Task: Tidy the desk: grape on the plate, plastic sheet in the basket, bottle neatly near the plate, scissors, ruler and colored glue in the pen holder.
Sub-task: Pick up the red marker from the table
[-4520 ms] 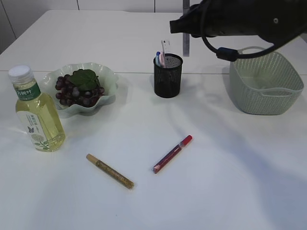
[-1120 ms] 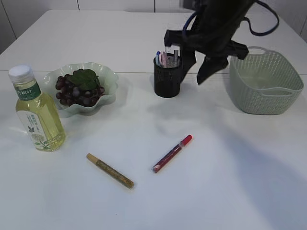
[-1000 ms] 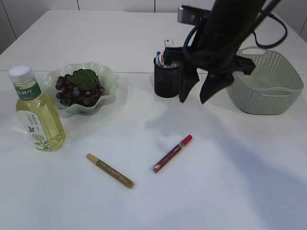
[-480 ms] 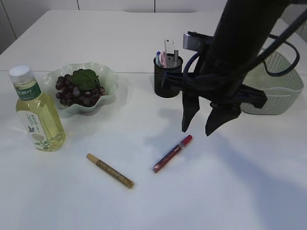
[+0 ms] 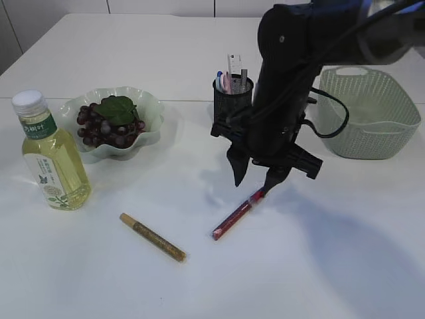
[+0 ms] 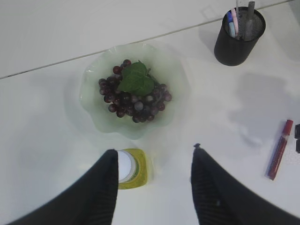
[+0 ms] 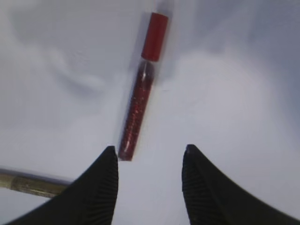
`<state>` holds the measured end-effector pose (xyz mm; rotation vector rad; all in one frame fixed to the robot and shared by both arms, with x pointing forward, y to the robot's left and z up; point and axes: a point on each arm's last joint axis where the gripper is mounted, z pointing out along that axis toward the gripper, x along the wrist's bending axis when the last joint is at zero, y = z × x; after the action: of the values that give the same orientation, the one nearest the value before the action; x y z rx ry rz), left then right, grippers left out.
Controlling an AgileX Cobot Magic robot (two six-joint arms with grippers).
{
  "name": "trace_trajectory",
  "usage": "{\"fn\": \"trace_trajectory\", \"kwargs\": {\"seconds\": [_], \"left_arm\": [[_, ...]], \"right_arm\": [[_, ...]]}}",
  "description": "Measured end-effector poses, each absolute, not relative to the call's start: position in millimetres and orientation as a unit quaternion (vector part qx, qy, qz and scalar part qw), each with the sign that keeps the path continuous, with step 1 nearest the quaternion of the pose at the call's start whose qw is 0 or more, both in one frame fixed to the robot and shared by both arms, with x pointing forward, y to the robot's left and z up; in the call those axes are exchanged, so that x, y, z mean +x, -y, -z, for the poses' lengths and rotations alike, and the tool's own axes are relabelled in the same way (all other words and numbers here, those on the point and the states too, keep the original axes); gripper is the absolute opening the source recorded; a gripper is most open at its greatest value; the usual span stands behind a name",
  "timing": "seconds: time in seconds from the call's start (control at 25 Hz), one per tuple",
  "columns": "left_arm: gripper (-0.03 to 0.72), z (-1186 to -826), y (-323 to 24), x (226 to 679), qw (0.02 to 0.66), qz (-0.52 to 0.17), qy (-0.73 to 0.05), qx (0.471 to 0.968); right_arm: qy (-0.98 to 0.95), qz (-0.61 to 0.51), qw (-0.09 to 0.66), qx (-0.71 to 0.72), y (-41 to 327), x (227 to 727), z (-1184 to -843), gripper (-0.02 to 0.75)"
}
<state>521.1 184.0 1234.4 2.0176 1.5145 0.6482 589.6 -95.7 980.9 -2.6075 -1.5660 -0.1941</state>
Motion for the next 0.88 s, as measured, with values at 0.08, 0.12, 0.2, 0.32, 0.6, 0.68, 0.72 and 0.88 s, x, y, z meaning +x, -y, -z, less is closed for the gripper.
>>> {"fn": "trace_trajectory", "kwargs": {"seconds": [0.08, 0.12, 0.2, 0.32, 0.6, 0.68, 0.72, 0.88], "left_arm": [[0.372, -1234, -184, 521, 0.265, -0.24, -0.561, 0.747], [0.372, -1234, -184, 521, 0.265, -0.24, -0.561, 0.747], [0.372, -1234, -184, 521, 0.265, -0.24, -0.561, 0.747], [0.372, -1234, -184, 521, 0.265, -0.24, -0.561, 0.747], [0.372, -1234, -184, 521, 0.263, -0.243, -0.553, 0.752], [0.372, -1234, -184, 521, 0.263, -0.243, -0.553, 0.752], [0.372, -1234, -184, 521, 0.263, -0.243, -0.553, 0.752], [0.372, -1234, -184, 521, 0.263, -0.243, -0.553, 0.752]], "right_arm": [[0.503, 0.065, 0.048, -0.861, 90, 600, -974, 0.365], [0.499, 0.065, 0.048, -0.863, 88, 604, -971, 0.365], [0.496, 0.064, 0.048, -0.865, 83, 614, -963, 0.365], [0.493, 0.048, 0.049, -0.867, 78, 621, -952, 0.365], [0.49, 0.0, 0.05, -0.87, 77, 624, -921, 0.365], [0.49, -0.005, 0.049, -0.87, 77, 624, -918, 0.365], [0.49, -0.008, 0.049, -0.87, 77, 624, -916, 0.365], [0.49, -0.016, 0.048, -0.87, 77, 624, -910, 0.365]]}}
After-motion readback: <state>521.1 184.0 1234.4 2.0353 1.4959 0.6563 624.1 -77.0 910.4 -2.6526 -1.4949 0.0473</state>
